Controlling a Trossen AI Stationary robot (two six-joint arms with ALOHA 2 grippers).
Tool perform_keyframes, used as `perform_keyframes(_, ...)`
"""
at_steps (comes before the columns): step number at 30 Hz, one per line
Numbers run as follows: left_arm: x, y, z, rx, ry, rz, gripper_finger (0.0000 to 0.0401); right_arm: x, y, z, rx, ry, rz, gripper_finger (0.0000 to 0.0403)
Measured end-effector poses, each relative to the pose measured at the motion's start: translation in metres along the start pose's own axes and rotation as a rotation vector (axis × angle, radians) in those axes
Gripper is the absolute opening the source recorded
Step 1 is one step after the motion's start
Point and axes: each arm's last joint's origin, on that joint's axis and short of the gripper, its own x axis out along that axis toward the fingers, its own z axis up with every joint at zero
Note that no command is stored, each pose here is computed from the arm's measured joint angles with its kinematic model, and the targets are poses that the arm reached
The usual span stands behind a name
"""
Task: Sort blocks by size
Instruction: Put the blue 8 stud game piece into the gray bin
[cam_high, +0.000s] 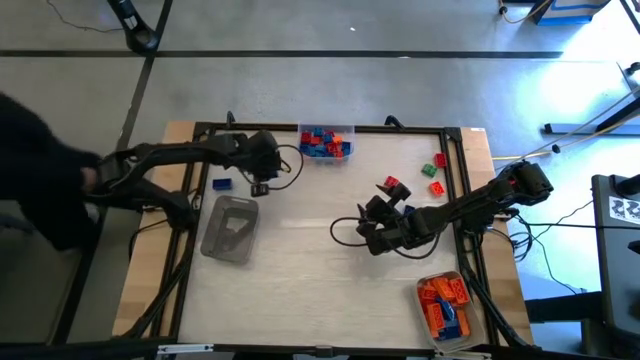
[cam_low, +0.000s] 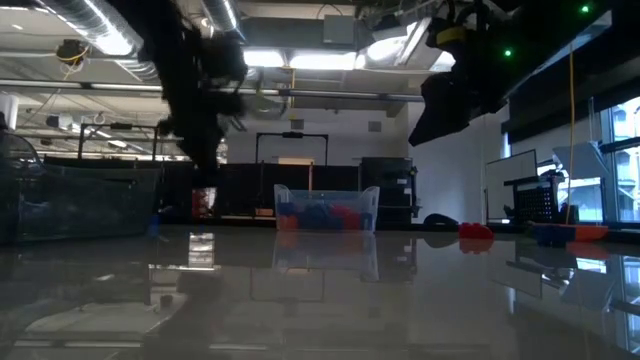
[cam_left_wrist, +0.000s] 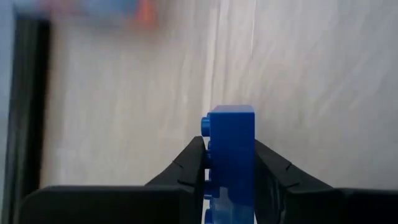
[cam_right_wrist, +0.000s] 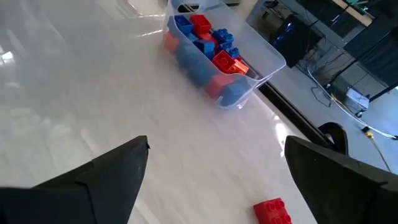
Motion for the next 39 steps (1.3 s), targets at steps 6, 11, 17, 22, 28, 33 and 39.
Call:
perform_keyframes(6,-0.044,-0.023,0.023,-0.026,-0.334,-0.057,0.0071,0.0,0.005,0.006,0.018,-0.021,0.053,0.0374)
perform_keyframes(11,-0.075,-0.046,0.039,-0.001,-0.606,-0.116,0.0071,0.002,0.011,0.017,0.02,-0.067,0.13,0.0374)
perform_keyframes(17,-0.089,-0.074,0.054,0.047,-0.766,-0.18,0.0073,0.002,0.018,0.037,0.022,-0.188,0.207,0.0374)
perform_keyframes(22,-0.1,-0.093,0.066,0.071,-0.909,-0.227,0.0073,0.012,0.026,0.055,0.012,-0.318,0.317,0.0374)
perform_keyframes(28,-0.108,-0.108,0.072,0.1,-1.005,-0.242,0.0074,0.023,0.033,0.076,0.055,-0.526,0.489,0.0374)
perform_keyframes(33,-0.11,-0.111,0.072,0.096,-1.004,-0.191,0.0074,0.02,0.035,0.084,0.075,-0.644,0.615,0.0374)
perform_keyframes(39,-0.112,-0.111,0.074,0.089,-1.032,-0.183,0.0076,0.017,0.034,0.091,0.111,-0.715,0.657,0.0368)
